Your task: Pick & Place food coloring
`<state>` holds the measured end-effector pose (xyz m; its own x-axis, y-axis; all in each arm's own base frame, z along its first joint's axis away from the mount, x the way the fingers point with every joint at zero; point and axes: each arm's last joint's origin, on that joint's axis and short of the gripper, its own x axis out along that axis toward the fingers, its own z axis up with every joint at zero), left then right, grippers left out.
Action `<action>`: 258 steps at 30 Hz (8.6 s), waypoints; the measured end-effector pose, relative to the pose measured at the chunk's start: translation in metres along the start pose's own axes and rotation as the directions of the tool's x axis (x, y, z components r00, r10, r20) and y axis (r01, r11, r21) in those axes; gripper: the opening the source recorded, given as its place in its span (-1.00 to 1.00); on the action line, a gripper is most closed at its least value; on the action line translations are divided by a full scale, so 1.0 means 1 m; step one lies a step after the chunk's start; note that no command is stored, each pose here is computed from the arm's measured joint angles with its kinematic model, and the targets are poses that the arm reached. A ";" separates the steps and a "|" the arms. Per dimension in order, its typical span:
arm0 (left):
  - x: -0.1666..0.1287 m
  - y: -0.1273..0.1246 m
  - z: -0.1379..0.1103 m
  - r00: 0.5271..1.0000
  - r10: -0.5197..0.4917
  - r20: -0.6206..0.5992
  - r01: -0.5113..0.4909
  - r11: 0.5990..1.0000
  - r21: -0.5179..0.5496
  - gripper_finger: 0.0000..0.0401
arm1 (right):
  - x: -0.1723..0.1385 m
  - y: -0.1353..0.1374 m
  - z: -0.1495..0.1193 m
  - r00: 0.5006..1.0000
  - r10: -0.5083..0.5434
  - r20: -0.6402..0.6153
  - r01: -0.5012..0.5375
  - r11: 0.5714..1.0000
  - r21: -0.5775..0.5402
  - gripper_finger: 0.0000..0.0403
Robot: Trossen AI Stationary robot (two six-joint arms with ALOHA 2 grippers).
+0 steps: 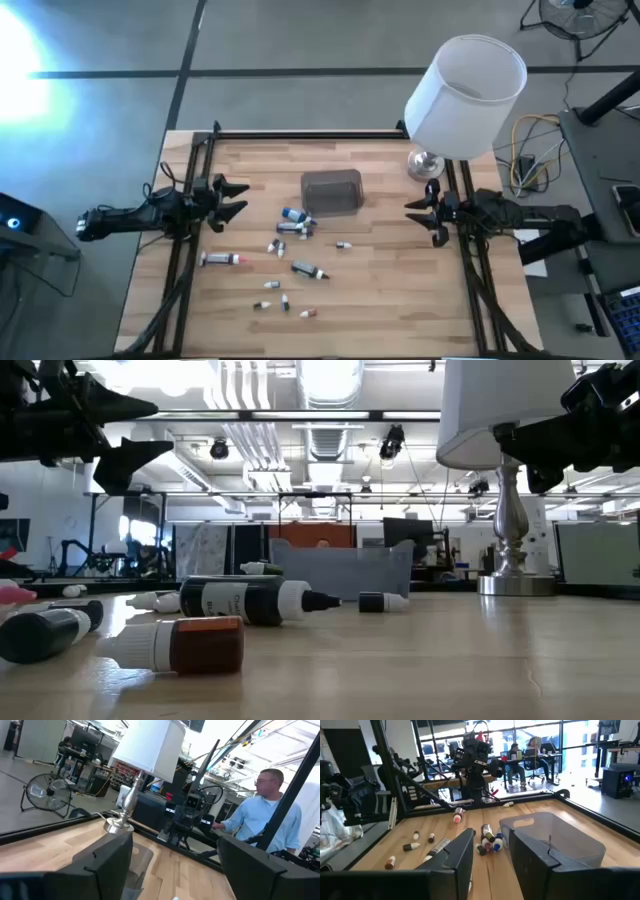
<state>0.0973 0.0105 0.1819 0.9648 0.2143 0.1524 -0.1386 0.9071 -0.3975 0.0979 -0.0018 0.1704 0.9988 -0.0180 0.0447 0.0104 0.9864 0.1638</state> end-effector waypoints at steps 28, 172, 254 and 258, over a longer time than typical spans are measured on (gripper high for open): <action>0.000 0.000 0.000 1.000 0.000 0.000 0.000 1.000 0.000 0.33 | 0.000 0.000 0.000 1.000 0.000 0.000 0.000 1.000 0.000 -0.41; 0.000 0.000 0.000 1.000 0.000 -0.002 0.000 1.000 0.000 0.33 | 0.219 0.028 -0.056 0.133 -0.198 -0.971 -0.482 0.843 -0.238 -0.57; 0.086 -0.033 -0.027 0.385 0.099 -0.918 -0.598 0.784 -0.166 0.34 | 0.172 0.068 0.015 0.072 -0.318 -0.945 0.565 0.794 -0.224 0.51; 0.097 -0.038 -0.047 0.319 0.111 -0.941 -0.613 0.782 -0.116 0.34 | 0.171 0.068 0.015 0.069 -0.319 -0.945 0.502 0.830 -0.243 0.52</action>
<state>0.2065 -0.0197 0.1695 0.5031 -0.1720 -0.8470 -0.6738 0.5356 -0.5090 0.2691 0.0599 0.2041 0.1104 -0.1615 -0.9807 0.5216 0.8493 -0.0812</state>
